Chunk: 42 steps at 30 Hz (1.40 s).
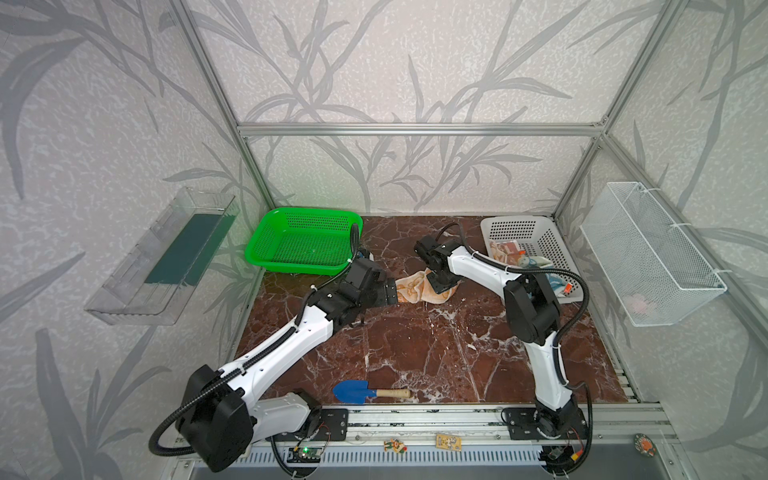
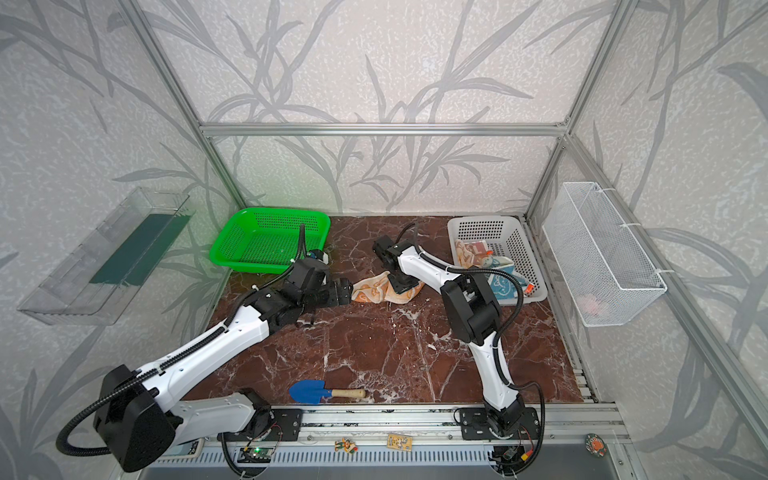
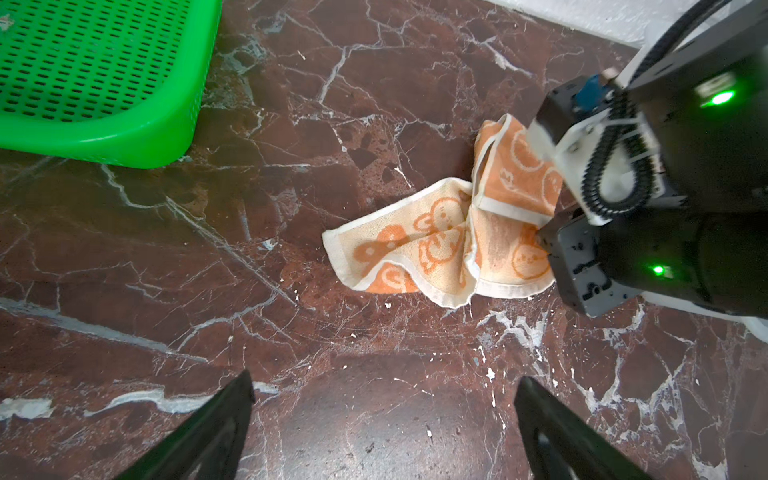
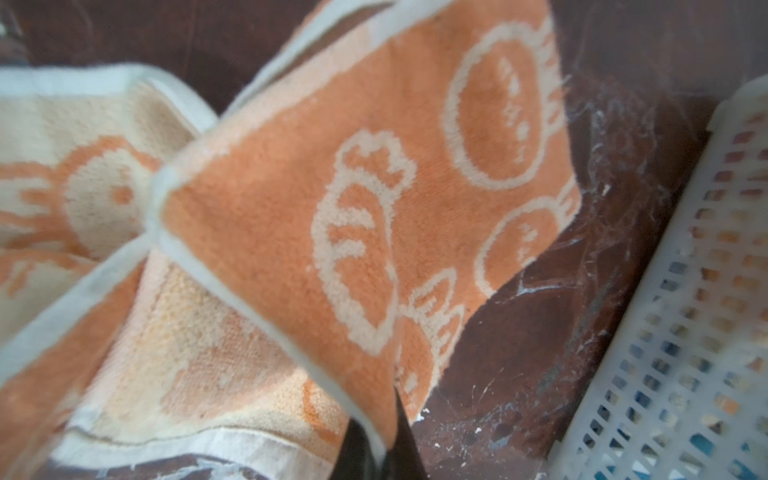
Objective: Fold and stack the towels
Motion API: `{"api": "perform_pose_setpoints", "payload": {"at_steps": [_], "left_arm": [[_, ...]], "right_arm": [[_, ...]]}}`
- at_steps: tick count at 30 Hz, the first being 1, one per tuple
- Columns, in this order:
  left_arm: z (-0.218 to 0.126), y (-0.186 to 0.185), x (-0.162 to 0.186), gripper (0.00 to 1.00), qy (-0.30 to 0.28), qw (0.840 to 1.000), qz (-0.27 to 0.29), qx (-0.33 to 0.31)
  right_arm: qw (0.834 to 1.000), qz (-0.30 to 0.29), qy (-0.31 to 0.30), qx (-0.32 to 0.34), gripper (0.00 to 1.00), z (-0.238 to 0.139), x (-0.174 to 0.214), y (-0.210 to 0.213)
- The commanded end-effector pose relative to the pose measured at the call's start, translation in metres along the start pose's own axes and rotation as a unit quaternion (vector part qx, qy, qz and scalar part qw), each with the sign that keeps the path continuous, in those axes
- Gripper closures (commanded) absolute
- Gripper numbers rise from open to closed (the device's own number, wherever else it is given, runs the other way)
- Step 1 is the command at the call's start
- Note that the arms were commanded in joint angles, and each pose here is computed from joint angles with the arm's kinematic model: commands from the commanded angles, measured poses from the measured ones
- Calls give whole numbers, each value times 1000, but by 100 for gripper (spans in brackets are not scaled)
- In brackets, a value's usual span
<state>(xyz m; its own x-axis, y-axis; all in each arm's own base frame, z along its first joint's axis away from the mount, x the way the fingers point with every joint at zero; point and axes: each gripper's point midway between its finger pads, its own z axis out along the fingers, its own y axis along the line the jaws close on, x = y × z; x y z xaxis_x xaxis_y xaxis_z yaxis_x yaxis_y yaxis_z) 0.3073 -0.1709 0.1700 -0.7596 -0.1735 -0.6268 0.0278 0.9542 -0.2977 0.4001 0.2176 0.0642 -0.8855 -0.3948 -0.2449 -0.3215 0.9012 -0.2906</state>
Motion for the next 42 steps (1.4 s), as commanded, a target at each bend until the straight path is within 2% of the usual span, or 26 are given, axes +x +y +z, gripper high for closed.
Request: {"api": "perform_pose_setpoints", "payload": {"at_steps": [1,5,9,14,16,18,19,23,25,28,33,42], "left_arm": [[3,3,4,1,6,1000,-10,-3],[5,3,5,1,7,1000,-13,-2],[6,0,5,1,10,1000,-16,4],[2,-1,4,1,10,1000,-15,8],[1,1,5,1,12,1000,-13,5],[0,3,6,1,11,1000,-12,1],[0,4,6,1,10,1000,-12,-1],[1,6,7,1,9,1000,-15,-2],[3,7,7,1,10,1000,-18,0],[3,9,8,1,12,1000,-22,0],[1,11,10,1,9,1000,-26,3],[-3,16,14,1,7,1000,-27,0]], "right_arm": [[996,62,-71,-8,98,-53,-18,-40],[990,99,-97,7,97,-54,-32,-83],[989,114,-87,40,92,-44,-53,-118],[991,118,-54,46,50,-54,-70,-125],[991,119,-63,22,27,-66,-71,-113],[990,115,-78,-5,15,-77,-67,-94],[990,111,-86,-31,13,-81,-64,-78],[981,113,-81,-139,11,-77,-42,-19],[970,123,-67,-198,13,-68,-31,9],[960,131,-41,-245,16,-56,-18,38],[954,127,-25,-271,18,-47,-9,69],[959,112,-17,-258,22,-42,-6,88]]}}
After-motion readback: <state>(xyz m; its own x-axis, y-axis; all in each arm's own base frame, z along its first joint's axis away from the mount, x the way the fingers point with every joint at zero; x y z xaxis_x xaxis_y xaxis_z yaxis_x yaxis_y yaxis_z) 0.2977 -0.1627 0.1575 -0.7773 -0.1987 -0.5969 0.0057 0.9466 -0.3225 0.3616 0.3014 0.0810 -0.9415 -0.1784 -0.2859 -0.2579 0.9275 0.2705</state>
